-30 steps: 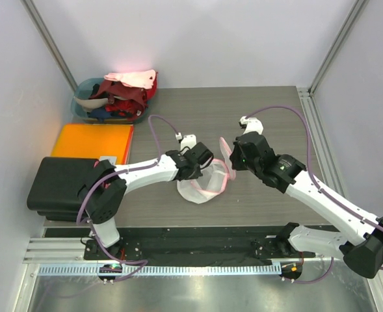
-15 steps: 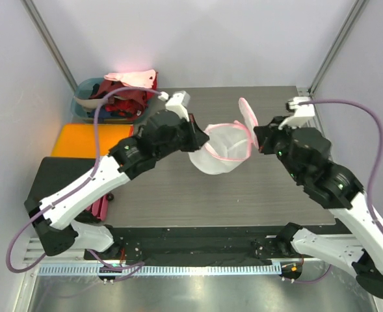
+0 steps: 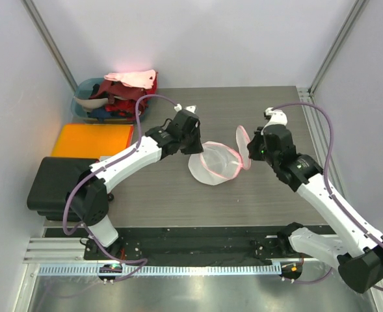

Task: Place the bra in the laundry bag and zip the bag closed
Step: Open the laundry bag at the center of the board.

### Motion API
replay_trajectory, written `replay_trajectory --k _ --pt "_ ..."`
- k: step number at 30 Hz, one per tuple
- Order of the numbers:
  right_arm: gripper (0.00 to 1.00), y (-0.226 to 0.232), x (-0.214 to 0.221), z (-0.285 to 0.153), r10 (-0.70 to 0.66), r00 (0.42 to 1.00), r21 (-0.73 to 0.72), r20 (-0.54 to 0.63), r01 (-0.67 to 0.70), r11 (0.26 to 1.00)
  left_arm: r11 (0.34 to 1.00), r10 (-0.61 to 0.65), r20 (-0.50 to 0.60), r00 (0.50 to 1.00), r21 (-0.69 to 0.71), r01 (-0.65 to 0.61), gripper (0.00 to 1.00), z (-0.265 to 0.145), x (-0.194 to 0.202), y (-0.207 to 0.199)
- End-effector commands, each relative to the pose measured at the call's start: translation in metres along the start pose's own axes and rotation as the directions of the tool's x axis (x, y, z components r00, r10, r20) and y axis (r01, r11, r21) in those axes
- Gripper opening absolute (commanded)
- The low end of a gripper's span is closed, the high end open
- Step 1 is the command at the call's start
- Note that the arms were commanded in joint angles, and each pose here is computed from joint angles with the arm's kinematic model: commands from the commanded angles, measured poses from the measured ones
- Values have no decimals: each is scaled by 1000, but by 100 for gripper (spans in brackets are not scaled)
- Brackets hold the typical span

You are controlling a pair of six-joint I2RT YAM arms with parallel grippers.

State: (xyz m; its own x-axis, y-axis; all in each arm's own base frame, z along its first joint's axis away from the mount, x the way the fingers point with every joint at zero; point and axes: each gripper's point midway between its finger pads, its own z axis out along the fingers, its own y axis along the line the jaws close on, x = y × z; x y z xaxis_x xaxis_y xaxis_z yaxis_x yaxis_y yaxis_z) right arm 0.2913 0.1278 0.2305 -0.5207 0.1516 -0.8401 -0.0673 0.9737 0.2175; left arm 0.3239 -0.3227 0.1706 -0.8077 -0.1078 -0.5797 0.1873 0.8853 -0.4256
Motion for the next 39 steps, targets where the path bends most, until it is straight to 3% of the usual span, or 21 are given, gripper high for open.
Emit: replay_trajectory --k 1,2,5,11,13,14,16,17,18,19,20,23,25,29,32,35,39 --pt "1 7 -29 2 221 974 -158 42 -212 964 996 19 90 996 83 -26 0 -15 -37 -25" --pt "1 17 -18 3 251 968 -241 -24 -249 938 997 21 81 997 74 -27 0 -13 -36 -22" --pt "1 6 -11 10 385 916 -312 -113 -400 862 999 21 52 998 41 -23 0 -5 -31 -9" --pt "1 -18 1 14 559 807 -352 -190 -587 729 1000 20 43 999 0 -20 0 -4 -23 15" --pt "6 -33 10 18 624 757 -327 -196 -650 686 1000 18 42 999 1 -18 0 -5 -21 19" --pt "16 -38 15 20 633 747 -312 -201 -662 682 1000 17 39 999 2 -17 0 -5 -21 20" --pt "25 -57 38 27 638 737 -184 -223 -674 715 1000 18 37 999 -3 -18 0 -4 -20 24" --pt "45 -71 49 29 565 798 -118 -208 -594 795 1000 19 35 999 -5 -19 0 -4 -19 24" --pt "53 -105 56 35 534 835 54 -131 -532 845 1000 25 30 999 -8 -24 0 -4 -18 26" --pt "59 -112 63 27 494 856 146 -153 -475 868 1000 24 27 999 -16 -24 0 -3 -17 29" --pt "72 -123 60 24 436 891 200 -129 -408 891 1000 24 29 999 -19 -23 0 -4 -17 31" --pt "82 -110 38 13 363 929 193 -74 -343 919 999 22 29 999 -49 -21 0 -2 -17 39" --pt "85 -79 29 13 267 960 137 -84 -254 957 998 23 25 999 -57 -22 0 -2 -15 41" --pt "84 -22 56 37 173 954 -22 -244 -184 983 997 28 17 999 -77 -27 0 0 -12 46" --pt "76 4 74 55 194 938 -84 -287 -226 971 994 24 21 999 -108 -22 5 1 -11 54" --pt "73 5 81 73 228 936 -83 -269 -258 963 993 24 13 1000 -118 -23 15 1 -7 58" --pt "73 -11 94 93 196 938 2 -284 -204 979 992 18 13 1000 -122 -17 18 -1 -4 60"
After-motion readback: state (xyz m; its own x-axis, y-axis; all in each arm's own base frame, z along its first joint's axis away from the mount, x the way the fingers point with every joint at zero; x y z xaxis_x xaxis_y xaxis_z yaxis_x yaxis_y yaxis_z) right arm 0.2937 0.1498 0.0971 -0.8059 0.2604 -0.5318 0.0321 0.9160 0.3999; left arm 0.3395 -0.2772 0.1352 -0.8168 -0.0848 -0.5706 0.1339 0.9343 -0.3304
